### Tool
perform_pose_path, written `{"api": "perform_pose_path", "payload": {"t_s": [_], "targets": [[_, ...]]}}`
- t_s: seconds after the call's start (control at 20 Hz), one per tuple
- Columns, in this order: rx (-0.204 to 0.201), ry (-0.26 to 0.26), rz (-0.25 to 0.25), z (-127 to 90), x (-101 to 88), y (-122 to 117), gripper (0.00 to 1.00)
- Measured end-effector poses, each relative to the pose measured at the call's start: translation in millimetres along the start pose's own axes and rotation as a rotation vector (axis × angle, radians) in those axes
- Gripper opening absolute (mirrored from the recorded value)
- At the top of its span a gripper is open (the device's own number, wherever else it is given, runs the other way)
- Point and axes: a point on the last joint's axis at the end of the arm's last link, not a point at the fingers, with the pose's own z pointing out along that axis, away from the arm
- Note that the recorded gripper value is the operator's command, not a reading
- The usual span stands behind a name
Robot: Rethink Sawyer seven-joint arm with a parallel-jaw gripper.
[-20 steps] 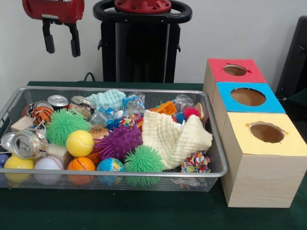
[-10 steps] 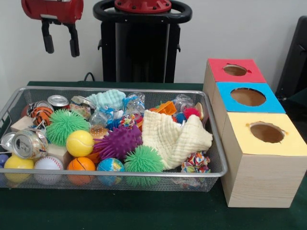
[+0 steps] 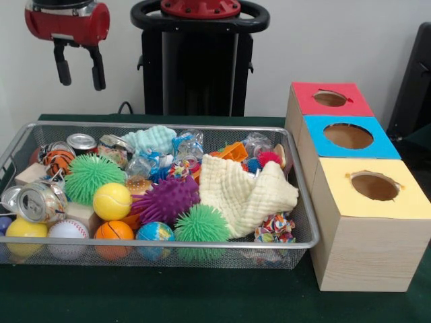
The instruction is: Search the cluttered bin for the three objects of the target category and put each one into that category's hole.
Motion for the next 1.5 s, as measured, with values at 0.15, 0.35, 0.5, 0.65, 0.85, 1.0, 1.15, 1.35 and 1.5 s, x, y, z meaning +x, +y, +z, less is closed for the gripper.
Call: {"api": "perform_pose_path", "payload": {"t_s": [0.15, 0.35, 0.5, 0.65, 0.85, 1.0, 1.15, 1.35, 1.5], "targets": [[0.008, -0.005, -0.017, 12, 2.5, -3, 1.0], [0.014, -0.002, -0.036, 24, 7.8, -3, 1.0], [0.014, 0.0, -0.043, 30, 10.5, -2, 1.0], [0.014, 0.001, -0.053, 38, 12.7, -2, 1.0], [0.011, 0.01, -0.061, 47, 15.8, -1, 1.0], [0.002, 0.016, -0.062, 56, 17.6, 0, 1.0], [-0.004, 0.018, -0.062, 60, 18.6, 1, 1.0], [-0.021, 0.027, -0.063, 69, 20.6, 3, 1.0], [-0.034, 0.021, -0.063, 69, 18.3, 1, 1.0]]}}
